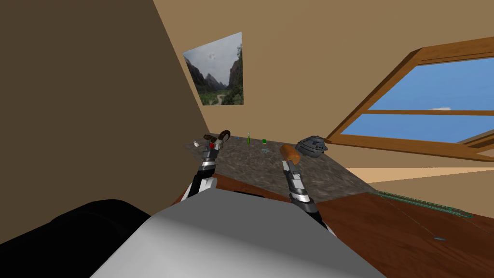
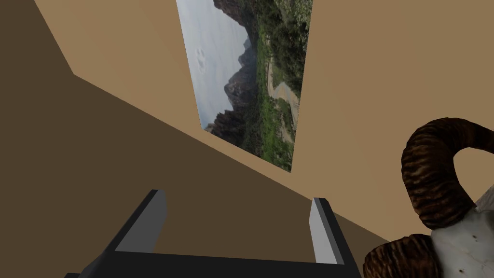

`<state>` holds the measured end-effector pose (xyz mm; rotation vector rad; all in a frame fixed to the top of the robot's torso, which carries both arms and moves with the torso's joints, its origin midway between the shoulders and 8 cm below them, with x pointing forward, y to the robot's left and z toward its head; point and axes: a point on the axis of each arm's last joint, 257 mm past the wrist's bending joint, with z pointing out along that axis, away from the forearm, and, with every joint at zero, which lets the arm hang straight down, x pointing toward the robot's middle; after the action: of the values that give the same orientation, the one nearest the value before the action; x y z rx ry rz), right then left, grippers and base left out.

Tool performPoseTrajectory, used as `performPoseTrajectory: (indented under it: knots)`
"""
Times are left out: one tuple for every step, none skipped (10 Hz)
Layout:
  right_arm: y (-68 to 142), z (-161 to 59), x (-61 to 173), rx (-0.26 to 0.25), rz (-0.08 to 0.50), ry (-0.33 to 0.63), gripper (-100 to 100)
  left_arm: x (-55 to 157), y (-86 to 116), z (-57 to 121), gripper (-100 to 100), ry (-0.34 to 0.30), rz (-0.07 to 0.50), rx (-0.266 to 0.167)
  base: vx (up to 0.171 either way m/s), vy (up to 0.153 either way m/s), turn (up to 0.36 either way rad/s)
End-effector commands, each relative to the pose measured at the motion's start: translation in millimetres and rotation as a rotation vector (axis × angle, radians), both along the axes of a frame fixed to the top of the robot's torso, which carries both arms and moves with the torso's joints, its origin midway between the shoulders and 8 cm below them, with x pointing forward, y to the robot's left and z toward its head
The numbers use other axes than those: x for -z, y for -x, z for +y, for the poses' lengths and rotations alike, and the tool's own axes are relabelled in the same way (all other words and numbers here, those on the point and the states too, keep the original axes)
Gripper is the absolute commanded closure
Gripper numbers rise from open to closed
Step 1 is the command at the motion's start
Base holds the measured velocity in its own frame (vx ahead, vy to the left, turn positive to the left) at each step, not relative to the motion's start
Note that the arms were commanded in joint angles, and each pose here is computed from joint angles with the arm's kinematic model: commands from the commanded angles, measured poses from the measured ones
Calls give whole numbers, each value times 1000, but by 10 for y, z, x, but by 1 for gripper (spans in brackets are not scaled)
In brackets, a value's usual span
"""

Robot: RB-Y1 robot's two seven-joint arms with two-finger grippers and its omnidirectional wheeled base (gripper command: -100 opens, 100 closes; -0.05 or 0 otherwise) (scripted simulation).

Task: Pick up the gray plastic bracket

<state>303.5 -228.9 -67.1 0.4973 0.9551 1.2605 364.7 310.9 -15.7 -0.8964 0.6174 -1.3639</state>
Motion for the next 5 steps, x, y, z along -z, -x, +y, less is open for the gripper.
performPoseTrajectory:
  knots:
    - [45,12,123,-14,24,22,-100,0,0,0,0,0,0,0,-59,-5,35]
    - [141,60,353,-36,76,53,-100,0,0,0,0,0,0,0,-73,6,69]
    - [145,64,358,-41,78,59,-100,0,0,0,0,0,0,0,-66,8,35]
    - [262,102,604,-66,135,93,-100,0,0,0,0,0,0,0,-80,14,84]
    - [266,105,609,-71,137,98,-100,0,0,0,0,0,0,0,-67,9,45]
